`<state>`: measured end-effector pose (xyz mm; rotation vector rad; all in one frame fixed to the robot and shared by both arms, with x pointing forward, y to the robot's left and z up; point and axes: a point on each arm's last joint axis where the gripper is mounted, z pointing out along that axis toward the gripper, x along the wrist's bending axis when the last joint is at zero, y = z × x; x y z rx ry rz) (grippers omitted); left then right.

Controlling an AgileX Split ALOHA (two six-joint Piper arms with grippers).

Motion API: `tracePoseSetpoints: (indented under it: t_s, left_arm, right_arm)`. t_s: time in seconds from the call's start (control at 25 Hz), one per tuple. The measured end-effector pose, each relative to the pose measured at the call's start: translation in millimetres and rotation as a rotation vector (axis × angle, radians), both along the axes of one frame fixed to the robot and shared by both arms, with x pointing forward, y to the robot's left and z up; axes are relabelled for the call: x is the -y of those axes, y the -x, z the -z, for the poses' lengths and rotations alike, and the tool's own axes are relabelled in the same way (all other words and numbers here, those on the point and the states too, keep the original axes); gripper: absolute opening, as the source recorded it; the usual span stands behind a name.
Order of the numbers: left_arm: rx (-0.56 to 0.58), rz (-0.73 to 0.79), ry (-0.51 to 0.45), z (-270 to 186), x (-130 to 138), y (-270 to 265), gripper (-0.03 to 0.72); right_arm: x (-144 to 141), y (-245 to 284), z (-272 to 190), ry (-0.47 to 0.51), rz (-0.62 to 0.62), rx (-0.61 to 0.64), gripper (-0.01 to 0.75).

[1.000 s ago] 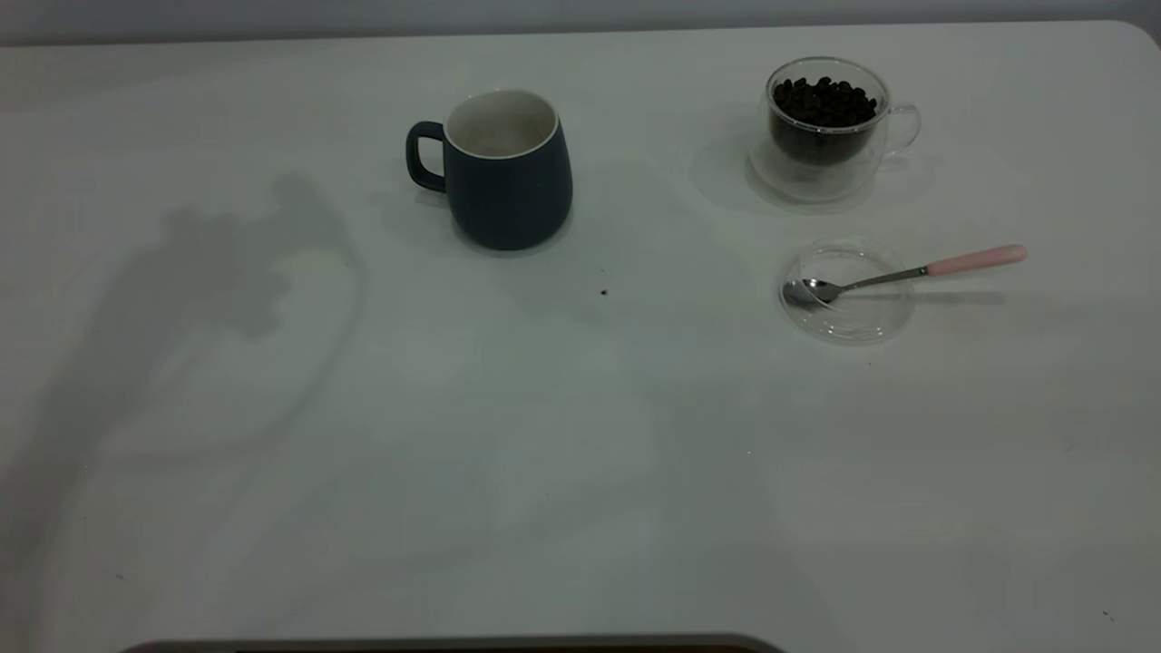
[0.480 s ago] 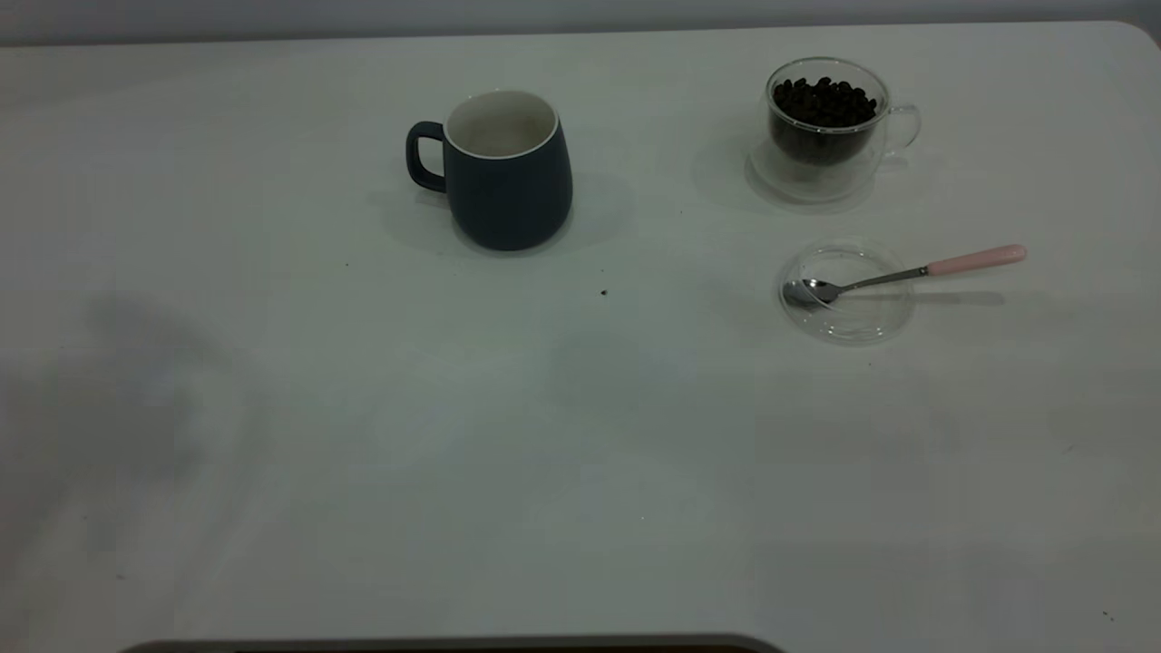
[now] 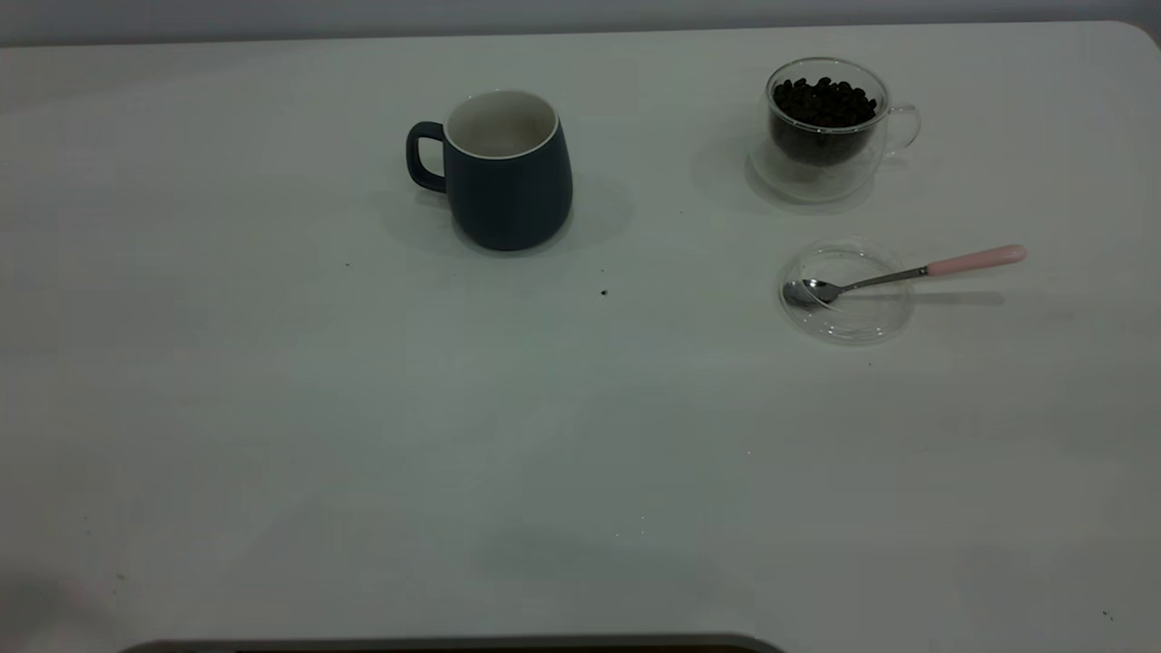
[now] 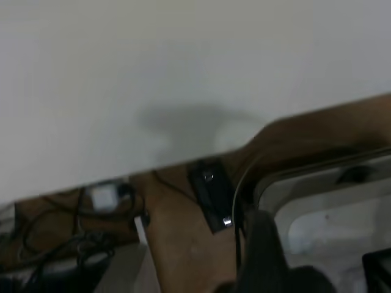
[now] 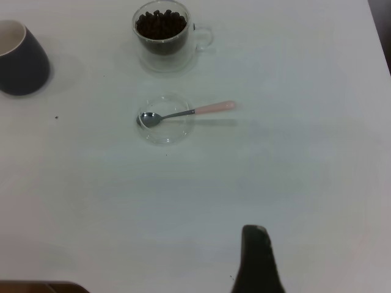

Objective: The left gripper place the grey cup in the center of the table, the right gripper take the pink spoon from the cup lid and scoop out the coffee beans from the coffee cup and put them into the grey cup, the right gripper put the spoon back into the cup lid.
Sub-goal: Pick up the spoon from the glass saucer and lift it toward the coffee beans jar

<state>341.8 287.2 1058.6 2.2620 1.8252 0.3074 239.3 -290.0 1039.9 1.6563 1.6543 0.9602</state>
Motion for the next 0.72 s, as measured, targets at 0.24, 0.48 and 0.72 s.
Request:
tracePoseSetpoints:
  t_s: [0.24,0.48,0.72]
  left_arm:
    - [0.079,-0.043,-0.011,32,-9,42,0.586]
    - [0.292,-0.05,0.019,27,-14,74,0.586]
    - [0.499,-0.056,0.054,24,-19,104,0.586]
  right_arm:
    - [0,0,0,0.0,0.0,0.0,0.591]
    - [0,0,0,0.0,0.0,0.0,0.591]
    - [0,0,0,0.0,0.0,0.0,0.591]
